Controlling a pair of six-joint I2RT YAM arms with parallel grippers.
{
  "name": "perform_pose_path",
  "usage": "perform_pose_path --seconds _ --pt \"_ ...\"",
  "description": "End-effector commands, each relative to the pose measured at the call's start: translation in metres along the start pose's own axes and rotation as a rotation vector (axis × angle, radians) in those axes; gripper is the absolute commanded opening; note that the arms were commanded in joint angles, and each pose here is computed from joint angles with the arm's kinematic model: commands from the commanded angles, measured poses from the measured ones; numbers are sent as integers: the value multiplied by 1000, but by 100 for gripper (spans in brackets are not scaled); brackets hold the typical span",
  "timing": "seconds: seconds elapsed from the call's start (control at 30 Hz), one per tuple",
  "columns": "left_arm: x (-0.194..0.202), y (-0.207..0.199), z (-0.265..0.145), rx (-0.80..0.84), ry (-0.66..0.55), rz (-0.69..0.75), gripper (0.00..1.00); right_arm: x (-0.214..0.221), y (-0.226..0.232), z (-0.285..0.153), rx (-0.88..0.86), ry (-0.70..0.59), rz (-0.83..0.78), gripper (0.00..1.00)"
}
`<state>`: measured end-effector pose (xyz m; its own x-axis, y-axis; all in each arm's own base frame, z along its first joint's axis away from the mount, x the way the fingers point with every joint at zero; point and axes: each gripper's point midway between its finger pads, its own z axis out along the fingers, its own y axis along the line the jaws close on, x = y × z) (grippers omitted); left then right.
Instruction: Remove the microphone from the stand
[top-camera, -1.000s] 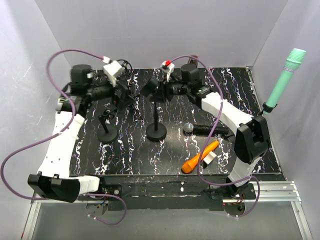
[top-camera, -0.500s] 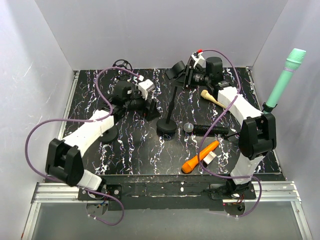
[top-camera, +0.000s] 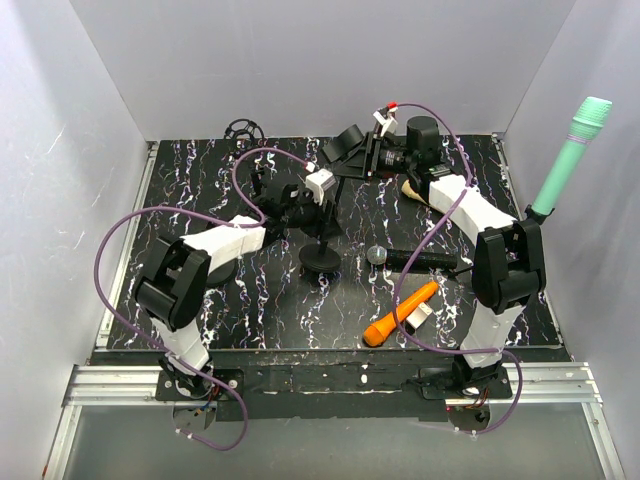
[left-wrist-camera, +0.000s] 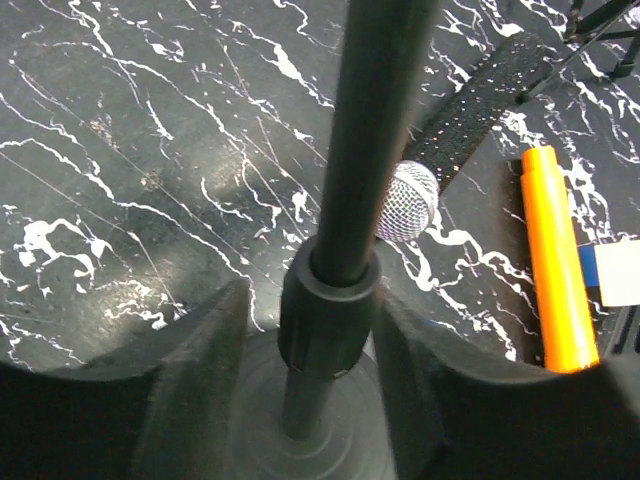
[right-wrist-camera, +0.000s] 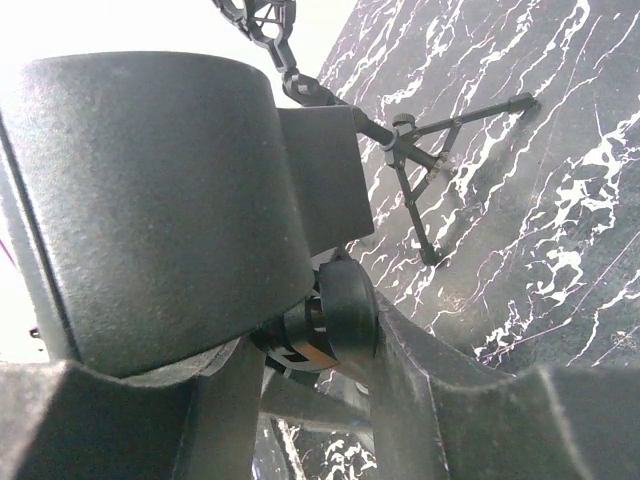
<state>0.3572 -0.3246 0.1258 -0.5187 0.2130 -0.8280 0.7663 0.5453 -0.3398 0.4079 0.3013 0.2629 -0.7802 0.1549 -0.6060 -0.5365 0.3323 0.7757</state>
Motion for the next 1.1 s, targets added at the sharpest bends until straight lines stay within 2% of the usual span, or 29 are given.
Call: perform_pose_path --seconds 0.0,0.07,0.2,0.23,0.27,0.3,0.37,0.4,0.43,0.5,0.53,0.63,0.73,0.77,0.8,0.83,0.87,0.97,1.0,1.07 --pt "-40 1 3 -19 -114 47 41 -11 24 -6 -76 -31 -32 1" --pt "-42 1 3 -23 -122 49 33 -11 22 -5 -72 -28 -29 1" --pt "-49 -5 2 -12 -140 56 29 -11 17 -3 -57 -25 -19 1" --pt "-51 -7 1 -7 -146 61 23 -10 15 -3 -48 -25 -12 1" --pt "-53 -9 1 -1 -149 67 3 -8 11 -2 -34 -23 -2 1" --pt "-56 -11 1 -5 -155 83 0 -7 5 -2 -8 -25 16 1" --pt "-57 -11 2 -52 -143 157 0 -8 -16 -3 119 -54 65 1" --pt "-59 -9 2 -121 -144 196 0 -7 -34 -8 236 -76 118 1" --pt "-61 3 -2 -260 -141 297 0 -7 -48 -15 345 -92 167 1" --pt "-73 25 -23 -670 -168 485 0 3 -73 -33 556 -93 278 1" --pt "-75 28 -29 -752 -176 534 0 -2 -77 -40 623 -122 275 1" --pt "-61 34 -28 -783 -119 481 0 3 -77 -48 695 -125 313 1" --pt "-36 26 -17 -693 -44 370 0 1 -66 -40 629 -129 289 1" --pt "-24 19 -14 -617 4 340 3 1 -65 -38 597 -128 267 1" --pt "-18 11 -14 -536 29 302 17 7 -66 -35 571 -111 257 1" --pt "-17 1 -14 -424 35 263 41 5 -65 -34 532 -116 232 1" --pt "-16 -13 -15 -293 42 223 53 8 -64 -31 487 -107 218 1" --pt "-20 -17 -31 -77 58 49 76 12 -58 -28 357 -89 162 1" --pt "-22 -19 -34 5 70 2 81 13 -54 -26 310 -83 134 1" --pt "-26 -25 -39 140 76 -79 82 13 -45 -23 231 -81 94 1"
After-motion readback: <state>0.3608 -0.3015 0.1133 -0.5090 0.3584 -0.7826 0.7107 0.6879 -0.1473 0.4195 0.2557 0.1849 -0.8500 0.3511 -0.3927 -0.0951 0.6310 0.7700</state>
